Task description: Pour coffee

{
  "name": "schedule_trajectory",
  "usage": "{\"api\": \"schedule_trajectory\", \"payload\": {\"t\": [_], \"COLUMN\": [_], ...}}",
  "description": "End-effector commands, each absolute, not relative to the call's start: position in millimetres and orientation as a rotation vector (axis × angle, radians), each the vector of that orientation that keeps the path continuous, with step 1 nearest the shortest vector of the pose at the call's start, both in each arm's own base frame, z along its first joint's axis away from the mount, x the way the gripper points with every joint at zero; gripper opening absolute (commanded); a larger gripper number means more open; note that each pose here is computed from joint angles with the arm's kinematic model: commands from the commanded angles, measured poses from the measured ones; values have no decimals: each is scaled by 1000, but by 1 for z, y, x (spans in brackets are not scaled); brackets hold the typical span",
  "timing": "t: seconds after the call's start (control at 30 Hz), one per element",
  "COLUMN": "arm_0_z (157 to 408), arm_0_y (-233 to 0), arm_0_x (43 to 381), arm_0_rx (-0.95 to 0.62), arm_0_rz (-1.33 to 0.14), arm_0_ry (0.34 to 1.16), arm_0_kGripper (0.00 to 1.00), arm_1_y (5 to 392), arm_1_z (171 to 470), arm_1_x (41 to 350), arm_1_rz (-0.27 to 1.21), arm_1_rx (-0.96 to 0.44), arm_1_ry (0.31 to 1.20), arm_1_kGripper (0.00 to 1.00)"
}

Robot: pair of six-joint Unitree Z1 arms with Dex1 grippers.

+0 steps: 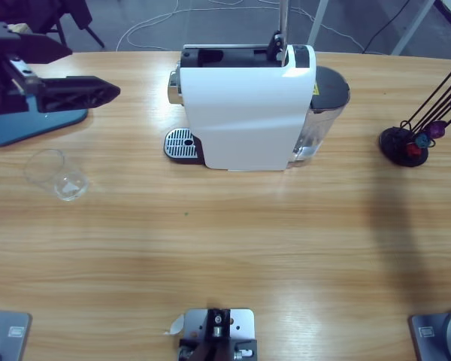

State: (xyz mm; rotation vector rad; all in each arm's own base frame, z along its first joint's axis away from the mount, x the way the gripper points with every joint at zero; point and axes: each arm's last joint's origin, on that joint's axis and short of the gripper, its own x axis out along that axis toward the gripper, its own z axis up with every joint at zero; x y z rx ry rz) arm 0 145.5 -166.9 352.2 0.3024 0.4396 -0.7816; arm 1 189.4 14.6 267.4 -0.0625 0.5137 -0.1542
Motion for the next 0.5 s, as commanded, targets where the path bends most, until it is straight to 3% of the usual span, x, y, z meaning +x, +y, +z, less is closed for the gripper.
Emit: {"api": "schedule_trajectory", "payload": {"t": [0.03, 0.33, 0.4, 0.5], "arm_0_z": [341, 342, 342, 346], "arm_0_y": [-173, -174, -173, -173], "arm_0_x": [150, 149, 149, 148], "arm_0_rx": [306, 304, 303, 298], "arm_0_rz": [-767, -772, -770, -770], "arm_0_ry": [482, 478, 475, 463], "arm_0_kGripper": [1000, 1000, 1000, 1000], "arm_1_y": [17, 17, 20, 44], "arm_1_z": [302, 337, 339, 339], "arm_1_x": [180, 136, 125, 124], "arm_1_rz": [-151, -120, -33, 255], "arm_1_rx": [-42, -52, -76, -167], "arm_1_ry": [427, 376, 363, 371], "arm_1_kGripper": [0, 0, 0, 0]}}
